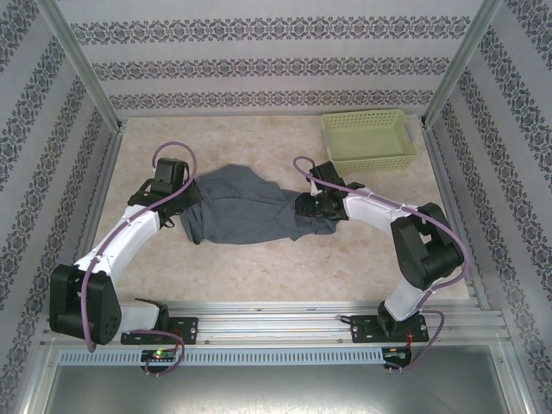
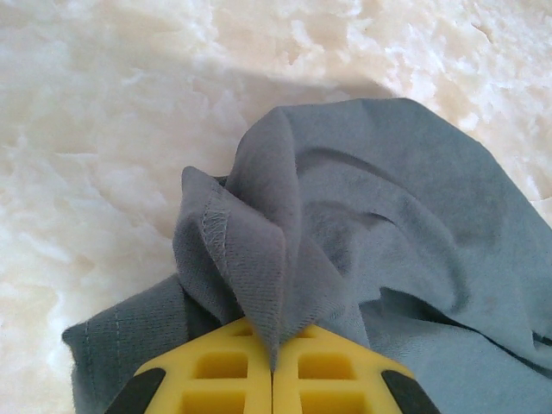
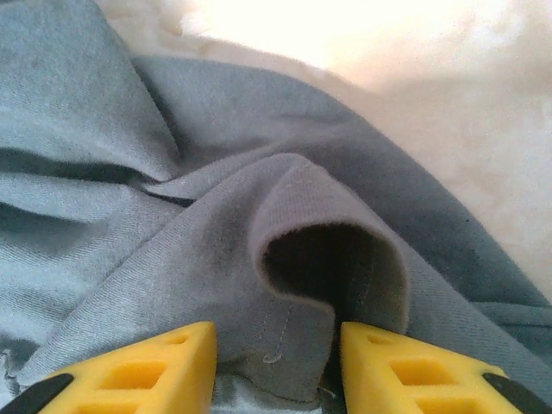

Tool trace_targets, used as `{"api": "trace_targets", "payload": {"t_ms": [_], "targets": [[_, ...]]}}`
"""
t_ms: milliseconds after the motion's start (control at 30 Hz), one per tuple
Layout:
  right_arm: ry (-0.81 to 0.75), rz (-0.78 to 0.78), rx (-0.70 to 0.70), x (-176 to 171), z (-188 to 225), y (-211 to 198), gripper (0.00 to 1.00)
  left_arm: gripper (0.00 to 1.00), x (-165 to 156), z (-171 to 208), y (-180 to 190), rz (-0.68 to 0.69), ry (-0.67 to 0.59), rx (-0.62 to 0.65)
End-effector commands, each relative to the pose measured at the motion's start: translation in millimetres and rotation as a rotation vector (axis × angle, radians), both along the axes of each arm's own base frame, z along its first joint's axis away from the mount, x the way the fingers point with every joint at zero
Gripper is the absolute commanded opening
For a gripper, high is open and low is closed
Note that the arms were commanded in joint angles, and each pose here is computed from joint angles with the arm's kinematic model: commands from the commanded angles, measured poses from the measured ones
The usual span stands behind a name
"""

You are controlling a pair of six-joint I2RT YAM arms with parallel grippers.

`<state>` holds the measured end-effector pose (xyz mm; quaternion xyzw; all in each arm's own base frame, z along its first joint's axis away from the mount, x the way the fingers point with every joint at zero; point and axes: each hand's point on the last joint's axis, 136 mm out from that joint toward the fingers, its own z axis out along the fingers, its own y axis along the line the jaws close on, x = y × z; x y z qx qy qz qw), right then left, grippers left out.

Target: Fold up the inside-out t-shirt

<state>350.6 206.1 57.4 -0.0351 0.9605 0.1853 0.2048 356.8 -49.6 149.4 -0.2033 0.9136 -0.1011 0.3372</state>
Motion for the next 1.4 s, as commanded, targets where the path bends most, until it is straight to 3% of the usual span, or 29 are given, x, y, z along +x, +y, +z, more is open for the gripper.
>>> {"api": "trace_targets", "payload": {"t_ms": [0, 200, 367, 600, 733, 867, 1100, 1267, 1367], "targets": [[-0.004, 0.027, -0.019, 3, -1, 7, 0.36, 0.0, 0, 3, 6, 0.025, 0.0, -0.007], [-0.058, 0.04, -0.026, 3, 30, 10, 0.01, 0.0, -1, 11, 4, 0.024, -0.012, -0.048], [-0.201, -0.007, -0.098, -3, 102, -22, 0.0, 0.0, -1, 44, 4, 0.016, -0.076, -0.097], [-0.498, -0.113, -0.066, -35, 240, -74, 0.0, 0.0, -8, 119, -10, -0.079, -0.31, -0.244], [-0.585, -0.182, -0.03, -57, 281, -101, 0.0, 0.0, -20, 139, -17, -0.129, -0.399, -0.292], [-0.585, -0.201, -0.001, -67, 283, -109, 0.0, 0.0, -27, 124, -26, -0.171, -0.365, -0.338], [-0.476, -0.175, 0.117, -65, 235, -85, 0.0, 0.01, -29, 14, -46, -0.202, -0.043, -0.445], [-0.424, -0.179, 0.085, -59, 208, -85, 0.0, 0.09, -27, -21, -46, -0.182, 0.033, -0.443], [-0.416, -0.175, 0.075, -58, 202, -84, 0.0, 0.19, -25, -28, -46, -0.172, 0.045, -0.451]]}}
